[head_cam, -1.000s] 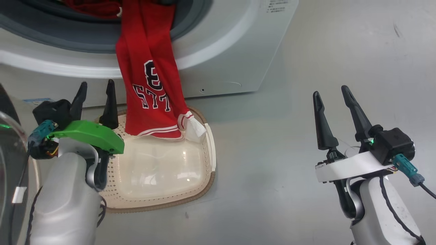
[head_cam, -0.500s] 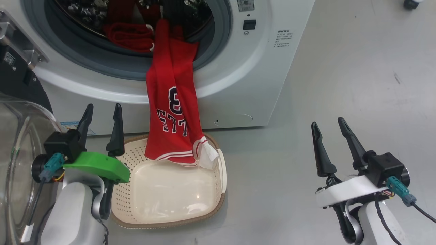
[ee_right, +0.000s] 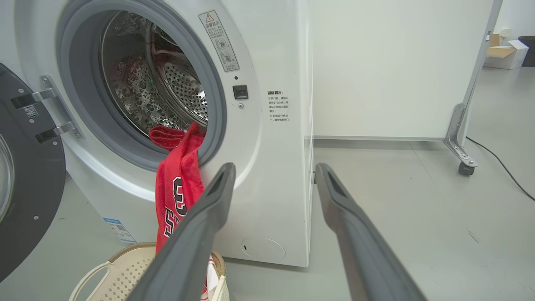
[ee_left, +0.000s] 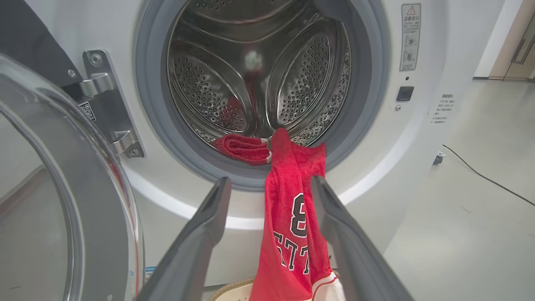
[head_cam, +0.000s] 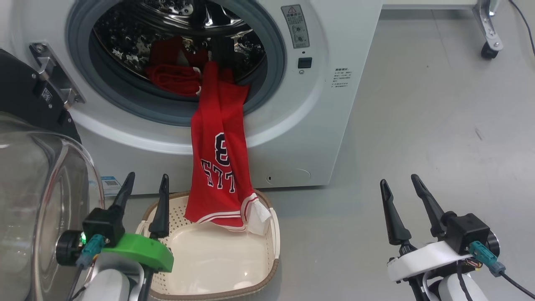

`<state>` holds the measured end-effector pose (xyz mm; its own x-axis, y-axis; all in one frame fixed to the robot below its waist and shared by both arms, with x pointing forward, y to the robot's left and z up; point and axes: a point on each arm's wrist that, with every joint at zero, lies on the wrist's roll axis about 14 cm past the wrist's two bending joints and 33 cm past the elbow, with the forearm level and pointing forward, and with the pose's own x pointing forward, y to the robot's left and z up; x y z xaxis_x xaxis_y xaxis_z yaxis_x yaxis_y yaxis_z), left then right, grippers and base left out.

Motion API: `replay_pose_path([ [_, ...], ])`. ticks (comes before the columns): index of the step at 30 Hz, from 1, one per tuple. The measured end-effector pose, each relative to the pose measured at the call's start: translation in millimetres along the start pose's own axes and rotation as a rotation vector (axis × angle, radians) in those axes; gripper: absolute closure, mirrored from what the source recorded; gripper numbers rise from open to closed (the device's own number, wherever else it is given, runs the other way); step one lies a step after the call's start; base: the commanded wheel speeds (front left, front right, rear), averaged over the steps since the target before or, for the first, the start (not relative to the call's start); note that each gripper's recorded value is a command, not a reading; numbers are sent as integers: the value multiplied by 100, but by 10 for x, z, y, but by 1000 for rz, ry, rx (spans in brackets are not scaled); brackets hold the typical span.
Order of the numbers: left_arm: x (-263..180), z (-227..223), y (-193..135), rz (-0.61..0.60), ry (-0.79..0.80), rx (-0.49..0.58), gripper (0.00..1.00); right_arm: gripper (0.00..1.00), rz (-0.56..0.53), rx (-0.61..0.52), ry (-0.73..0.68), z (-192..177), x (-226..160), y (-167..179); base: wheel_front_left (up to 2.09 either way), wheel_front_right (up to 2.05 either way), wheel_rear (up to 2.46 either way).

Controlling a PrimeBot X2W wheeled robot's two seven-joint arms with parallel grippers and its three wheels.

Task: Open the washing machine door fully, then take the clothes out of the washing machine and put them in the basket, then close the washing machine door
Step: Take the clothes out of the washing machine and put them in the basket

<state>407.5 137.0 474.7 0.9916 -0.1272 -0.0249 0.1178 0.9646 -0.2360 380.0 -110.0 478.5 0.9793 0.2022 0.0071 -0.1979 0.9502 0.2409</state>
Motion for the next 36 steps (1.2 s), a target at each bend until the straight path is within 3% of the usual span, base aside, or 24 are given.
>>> replay_pose_path([
  [14, -443, -39, 22, 60, 3, 39, 0, 0, -5, -8, -26, 90, -225, 71, 0, 0, 0],
  [36, -635, 49, 42, 98, -32, 41, 0, 0, -23, -11, -28, 93, -349, 99, 0, 0, 0],
])
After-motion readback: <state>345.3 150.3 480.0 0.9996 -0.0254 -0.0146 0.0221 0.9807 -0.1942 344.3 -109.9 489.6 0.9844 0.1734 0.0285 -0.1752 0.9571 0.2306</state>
